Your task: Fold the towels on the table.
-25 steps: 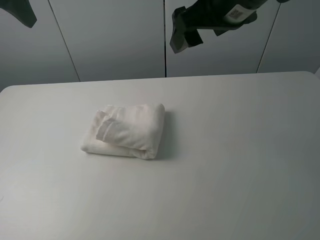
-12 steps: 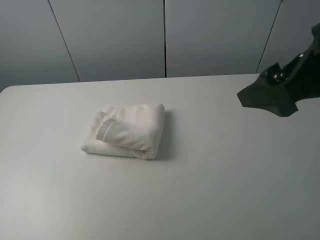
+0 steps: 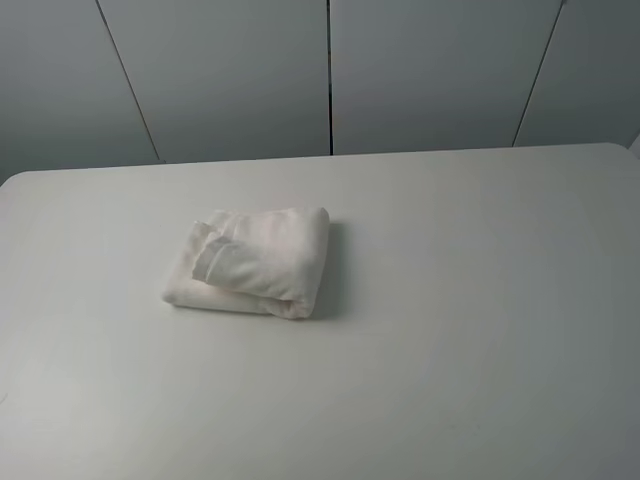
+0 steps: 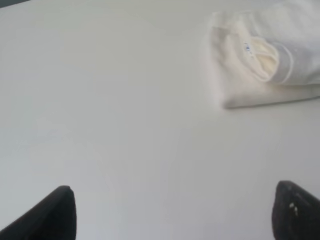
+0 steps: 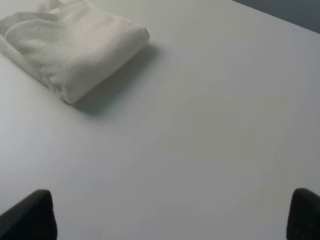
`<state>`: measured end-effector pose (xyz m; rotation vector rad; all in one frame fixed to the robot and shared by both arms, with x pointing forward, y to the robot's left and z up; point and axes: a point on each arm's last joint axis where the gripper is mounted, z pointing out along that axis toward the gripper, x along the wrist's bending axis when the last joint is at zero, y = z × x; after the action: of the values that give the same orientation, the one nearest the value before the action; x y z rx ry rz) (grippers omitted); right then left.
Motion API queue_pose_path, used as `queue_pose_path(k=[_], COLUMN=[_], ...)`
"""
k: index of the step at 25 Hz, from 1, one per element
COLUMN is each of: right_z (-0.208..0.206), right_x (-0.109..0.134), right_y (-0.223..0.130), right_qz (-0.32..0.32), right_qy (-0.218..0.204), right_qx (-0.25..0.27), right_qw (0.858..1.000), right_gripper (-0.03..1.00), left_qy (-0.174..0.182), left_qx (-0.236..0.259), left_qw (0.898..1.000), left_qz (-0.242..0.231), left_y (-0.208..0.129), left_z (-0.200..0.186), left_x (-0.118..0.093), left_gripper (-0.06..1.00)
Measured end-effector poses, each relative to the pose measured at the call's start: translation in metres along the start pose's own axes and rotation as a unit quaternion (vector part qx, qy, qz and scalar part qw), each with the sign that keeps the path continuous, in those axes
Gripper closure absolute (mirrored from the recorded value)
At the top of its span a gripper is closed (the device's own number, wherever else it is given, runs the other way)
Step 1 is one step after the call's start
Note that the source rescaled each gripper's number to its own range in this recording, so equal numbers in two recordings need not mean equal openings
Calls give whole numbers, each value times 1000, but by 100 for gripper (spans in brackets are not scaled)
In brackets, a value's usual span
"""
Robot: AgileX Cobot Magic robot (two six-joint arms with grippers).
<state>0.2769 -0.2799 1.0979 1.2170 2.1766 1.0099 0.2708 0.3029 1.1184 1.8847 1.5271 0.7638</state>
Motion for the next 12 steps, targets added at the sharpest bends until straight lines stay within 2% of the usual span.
queue_pose_path(k=[5,10,12], right_z=[-13,-6,-9], right_x=[2,6,7], right_y=[-26,-58,-63], right_qz=[-21,-34,-40], right_qy=[20,43,48], right_qx=[-29,-37,-56], right_qw=[999,998,996], right_gripper=[-3,-3,-3], left_qy=[-34,-42,-43], left_qx=[-25,-68,-83], left_qw=[999,997,996], left_qz=[-8,-11,-10], left_y=[-27,-48,-58], left_z=[-4,-12,-13], left_x=[-6,-6,-6], left_gripper=[-6,-6,-6])
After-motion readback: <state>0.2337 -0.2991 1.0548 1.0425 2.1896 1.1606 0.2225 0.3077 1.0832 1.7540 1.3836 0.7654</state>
